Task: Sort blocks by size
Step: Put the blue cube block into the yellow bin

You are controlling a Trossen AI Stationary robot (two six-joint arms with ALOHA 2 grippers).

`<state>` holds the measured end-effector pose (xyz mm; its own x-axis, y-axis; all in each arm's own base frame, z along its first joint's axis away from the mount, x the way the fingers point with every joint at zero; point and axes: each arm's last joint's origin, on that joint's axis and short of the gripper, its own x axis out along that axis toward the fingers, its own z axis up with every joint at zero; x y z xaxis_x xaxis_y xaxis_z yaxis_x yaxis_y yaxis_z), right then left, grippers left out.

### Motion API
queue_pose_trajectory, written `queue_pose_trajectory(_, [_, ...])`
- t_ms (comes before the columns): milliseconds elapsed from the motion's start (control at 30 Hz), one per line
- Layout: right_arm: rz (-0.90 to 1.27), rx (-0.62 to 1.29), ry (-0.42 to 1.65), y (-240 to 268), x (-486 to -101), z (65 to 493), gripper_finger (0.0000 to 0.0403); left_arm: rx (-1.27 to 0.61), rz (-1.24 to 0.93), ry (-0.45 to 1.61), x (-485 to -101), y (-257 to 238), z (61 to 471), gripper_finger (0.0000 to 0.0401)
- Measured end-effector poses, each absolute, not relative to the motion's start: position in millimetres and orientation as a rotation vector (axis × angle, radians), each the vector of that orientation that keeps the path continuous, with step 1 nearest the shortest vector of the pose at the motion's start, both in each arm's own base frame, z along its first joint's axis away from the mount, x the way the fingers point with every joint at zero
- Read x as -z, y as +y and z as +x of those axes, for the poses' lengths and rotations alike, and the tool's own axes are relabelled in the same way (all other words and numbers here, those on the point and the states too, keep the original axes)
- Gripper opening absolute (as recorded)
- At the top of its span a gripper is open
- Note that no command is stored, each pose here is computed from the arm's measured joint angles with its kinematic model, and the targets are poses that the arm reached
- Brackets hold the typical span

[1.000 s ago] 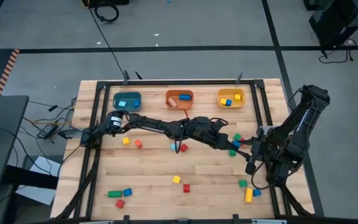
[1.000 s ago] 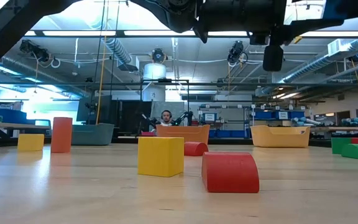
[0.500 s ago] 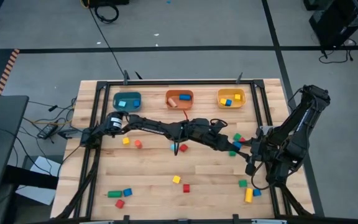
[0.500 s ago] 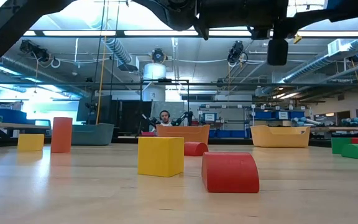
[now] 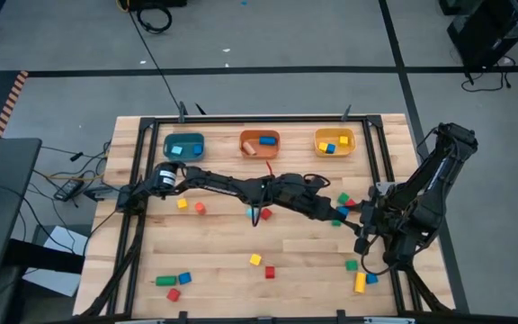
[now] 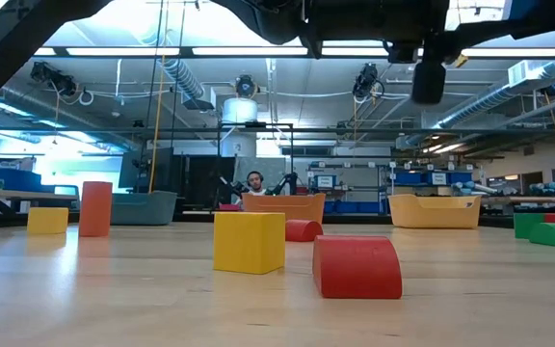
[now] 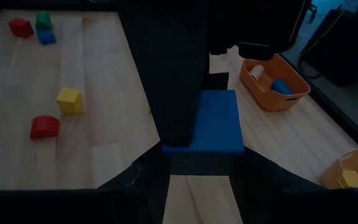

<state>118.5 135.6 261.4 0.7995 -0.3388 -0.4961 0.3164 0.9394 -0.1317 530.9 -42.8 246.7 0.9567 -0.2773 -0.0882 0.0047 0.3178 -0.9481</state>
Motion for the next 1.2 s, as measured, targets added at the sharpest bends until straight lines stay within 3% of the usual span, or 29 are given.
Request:
queue_pose_trajectory(300, [-0.076,0.375,0.565,131,-260,116,0.0155,0.119,-1.192,0.23,-245,-37,531,0.0221])
queue_pose_trajectory(667, [-0.045,0.504,0.626,110,-260,122,0.0155,0.194,-1.127,0.199,-248,1,533,0.0225])
queue_pose_trajectory(1200, [0.333,1.006,0.706,26,-263,153,0.0155,0.22,-1.003,0.173,-249,179,497,0.0225])
